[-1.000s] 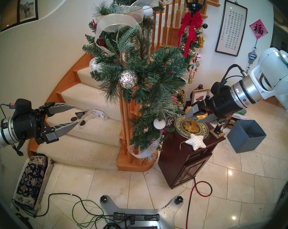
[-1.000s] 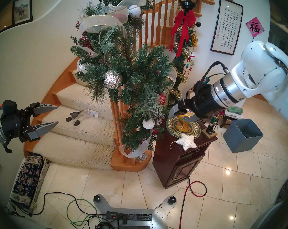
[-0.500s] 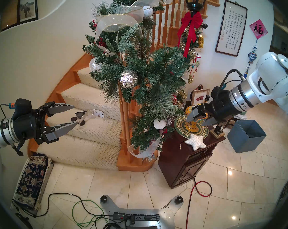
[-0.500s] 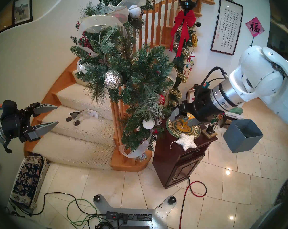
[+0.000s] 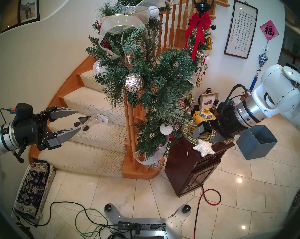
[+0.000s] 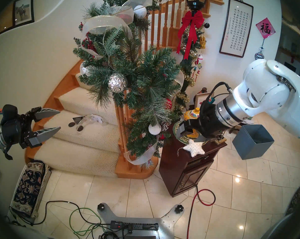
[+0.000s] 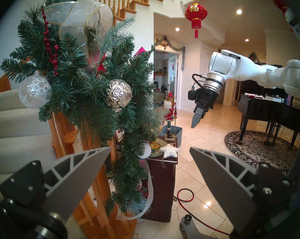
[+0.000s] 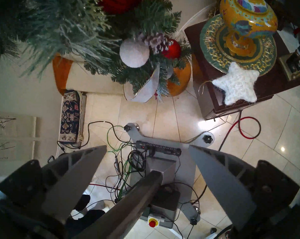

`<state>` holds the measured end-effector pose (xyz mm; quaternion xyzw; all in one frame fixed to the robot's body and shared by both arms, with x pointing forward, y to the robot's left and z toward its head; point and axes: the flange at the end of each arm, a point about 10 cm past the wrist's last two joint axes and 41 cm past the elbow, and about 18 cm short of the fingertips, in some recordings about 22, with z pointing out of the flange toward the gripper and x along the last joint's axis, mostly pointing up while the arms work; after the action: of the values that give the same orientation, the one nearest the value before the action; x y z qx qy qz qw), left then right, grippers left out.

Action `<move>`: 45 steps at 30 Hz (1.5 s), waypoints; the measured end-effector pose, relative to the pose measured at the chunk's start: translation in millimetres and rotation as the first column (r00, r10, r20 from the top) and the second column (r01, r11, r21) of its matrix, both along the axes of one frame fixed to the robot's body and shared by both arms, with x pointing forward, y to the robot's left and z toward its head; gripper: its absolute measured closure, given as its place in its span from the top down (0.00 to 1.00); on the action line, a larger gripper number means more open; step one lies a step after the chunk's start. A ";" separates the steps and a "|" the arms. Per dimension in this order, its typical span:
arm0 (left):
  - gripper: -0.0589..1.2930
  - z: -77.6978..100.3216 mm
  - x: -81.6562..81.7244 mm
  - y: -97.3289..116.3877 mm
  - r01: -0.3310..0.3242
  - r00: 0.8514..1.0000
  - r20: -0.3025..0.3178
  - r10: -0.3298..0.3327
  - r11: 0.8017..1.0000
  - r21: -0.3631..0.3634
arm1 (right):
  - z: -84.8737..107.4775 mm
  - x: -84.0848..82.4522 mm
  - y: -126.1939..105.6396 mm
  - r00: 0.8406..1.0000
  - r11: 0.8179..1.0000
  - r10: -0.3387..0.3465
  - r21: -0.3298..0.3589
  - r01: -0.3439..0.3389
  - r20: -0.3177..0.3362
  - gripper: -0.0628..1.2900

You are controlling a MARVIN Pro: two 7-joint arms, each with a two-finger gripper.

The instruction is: Hang the ornament onto the Christmas-tree-style decoration

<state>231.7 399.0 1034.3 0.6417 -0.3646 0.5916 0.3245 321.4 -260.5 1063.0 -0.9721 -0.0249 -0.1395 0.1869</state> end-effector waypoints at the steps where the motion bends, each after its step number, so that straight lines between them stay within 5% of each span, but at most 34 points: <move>1: 0.98 0.0 0.0 0.0 0.000 1.000 0.000 0.000 1.000 0.000 | -1.2 -0.3 0.1 1.000 1.000 0.000 -0.006 0.000 0.001 0.96; 20: 0.98 0.0 0.0 0.0 0.000 1.000 0.000 0.000 1.000 0.000 | -35.7 1.4 -6.1 0.999 0.993 -0.003 -0.121 0.008 0.042 0.96; 45: 0.98 0.0 0.0 -0.1 0.000 1.000 0.000 0.000 1.000 0.000 | -63.3 44.7 -23.2 0.998 0.988 0.044 -0.151 -0.039 0.036 0.96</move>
<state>231.7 398.9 1034.4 0.6417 -0.3647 0.5915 0.3244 366.1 -283.7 999.7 -0.9797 -0.0593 -0.1525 0.1156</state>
